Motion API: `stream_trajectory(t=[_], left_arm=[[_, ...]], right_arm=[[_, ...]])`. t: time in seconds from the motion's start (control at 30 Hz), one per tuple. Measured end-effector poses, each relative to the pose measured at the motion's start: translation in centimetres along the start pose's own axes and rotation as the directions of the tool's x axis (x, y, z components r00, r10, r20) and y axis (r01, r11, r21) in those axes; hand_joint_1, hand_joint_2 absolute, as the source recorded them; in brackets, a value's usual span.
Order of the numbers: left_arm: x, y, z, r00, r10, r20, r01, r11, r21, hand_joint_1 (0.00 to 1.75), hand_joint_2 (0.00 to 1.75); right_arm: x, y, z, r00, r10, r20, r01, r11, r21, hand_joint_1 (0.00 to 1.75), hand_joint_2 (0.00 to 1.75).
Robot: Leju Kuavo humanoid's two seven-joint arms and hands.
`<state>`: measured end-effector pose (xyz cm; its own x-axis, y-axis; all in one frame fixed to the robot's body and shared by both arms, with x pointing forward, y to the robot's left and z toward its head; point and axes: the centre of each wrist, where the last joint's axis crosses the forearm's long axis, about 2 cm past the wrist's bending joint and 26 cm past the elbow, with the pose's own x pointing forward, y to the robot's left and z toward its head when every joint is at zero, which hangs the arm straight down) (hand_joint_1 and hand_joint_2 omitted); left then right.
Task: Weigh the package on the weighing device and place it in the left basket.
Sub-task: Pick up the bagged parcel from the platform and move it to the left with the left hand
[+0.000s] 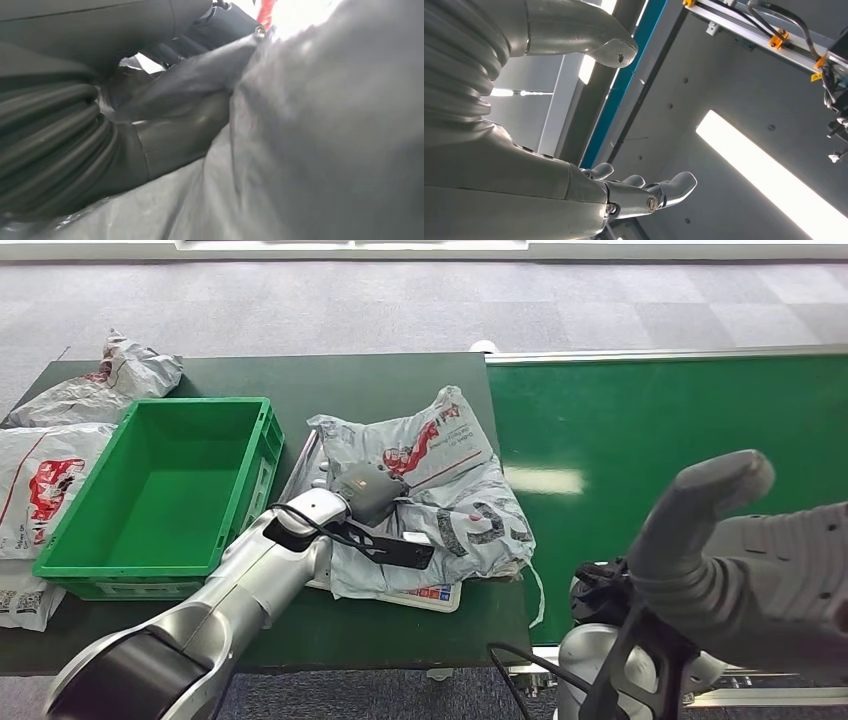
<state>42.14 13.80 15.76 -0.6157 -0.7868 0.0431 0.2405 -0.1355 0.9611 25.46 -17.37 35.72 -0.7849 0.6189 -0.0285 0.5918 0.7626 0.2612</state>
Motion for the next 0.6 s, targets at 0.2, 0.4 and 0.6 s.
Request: stream_trajectory(t=[0.2, 0.4, 0.6], left_arm=[[-0.4, 0.3, 0.1, 1.000, 0.006, -0.016, -0.005, 0.997, 0.073, 1.75, 1.75], [-3.8, 3.4, 1.6, 0.944, 0.221, -0.246, -0.003, 0.750, 0.661, 1.75, 1.75], [-9.7, 5.1, 5.4, 0.842, 0.386, -0.377, 0.094, 0.584, 0.806, 1.75, 1.75]], right_arm=[[-0.1, 0.0, 0.1, 1.000, 0.009, 0.001, -0.009, 1.000, 0.009, 0.00, 1.75], [-0.4, -0.5, 0.5, 0.999, 0.037, -0.005, -0.037, 0.999, 0.022, 0.00, 1.75], [-0.8, -0.9, 0.8, 0.998, 0.055, -0.017, -0.054, 0.998, 0.028, 0.00, 1.75]])
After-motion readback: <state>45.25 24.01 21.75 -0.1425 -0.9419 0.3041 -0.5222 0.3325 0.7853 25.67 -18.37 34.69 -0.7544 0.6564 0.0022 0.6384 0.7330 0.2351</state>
